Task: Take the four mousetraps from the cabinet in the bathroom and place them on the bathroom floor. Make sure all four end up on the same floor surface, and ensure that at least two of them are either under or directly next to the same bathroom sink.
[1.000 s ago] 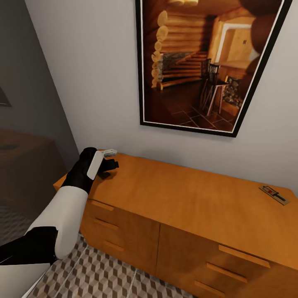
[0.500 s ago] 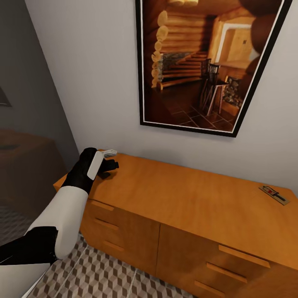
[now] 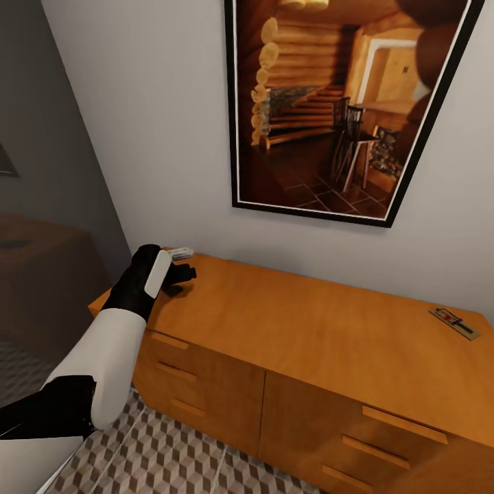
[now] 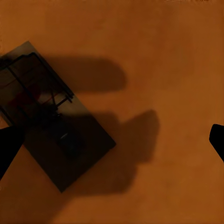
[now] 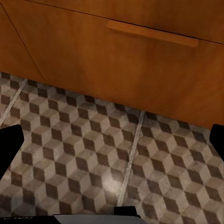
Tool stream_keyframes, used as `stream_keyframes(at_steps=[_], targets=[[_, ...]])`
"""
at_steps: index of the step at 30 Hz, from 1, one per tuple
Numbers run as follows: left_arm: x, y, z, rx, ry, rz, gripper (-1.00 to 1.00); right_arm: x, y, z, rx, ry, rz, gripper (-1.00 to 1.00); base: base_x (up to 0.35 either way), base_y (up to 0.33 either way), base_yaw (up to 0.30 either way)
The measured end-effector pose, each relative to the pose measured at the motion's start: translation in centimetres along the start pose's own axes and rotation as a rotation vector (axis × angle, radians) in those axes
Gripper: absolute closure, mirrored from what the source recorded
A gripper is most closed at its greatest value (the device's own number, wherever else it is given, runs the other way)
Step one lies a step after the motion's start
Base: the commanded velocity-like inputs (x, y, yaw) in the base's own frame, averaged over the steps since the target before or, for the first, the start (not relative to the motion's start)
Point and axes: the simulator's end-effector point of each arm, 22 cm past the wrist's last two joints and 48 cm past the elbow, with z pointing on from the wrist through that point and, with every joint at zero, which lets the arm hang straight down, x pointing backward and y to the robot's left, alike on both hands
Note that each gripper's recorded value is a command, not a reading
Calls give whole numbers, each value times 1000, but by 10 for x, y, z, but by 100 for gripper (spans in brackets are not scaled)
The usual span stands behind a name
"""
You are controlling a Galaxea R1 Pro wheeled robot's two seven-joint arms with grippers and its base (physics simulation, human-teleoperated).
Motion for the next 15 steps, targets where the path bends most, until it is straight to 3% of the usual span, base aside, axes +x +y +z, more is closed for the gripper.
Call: stream_keyframes(at_steps=[15], targets=[[-3,1,-1,-2,-11,-4,-100,0,0,0,0,0,0,-100,0,0,0]])
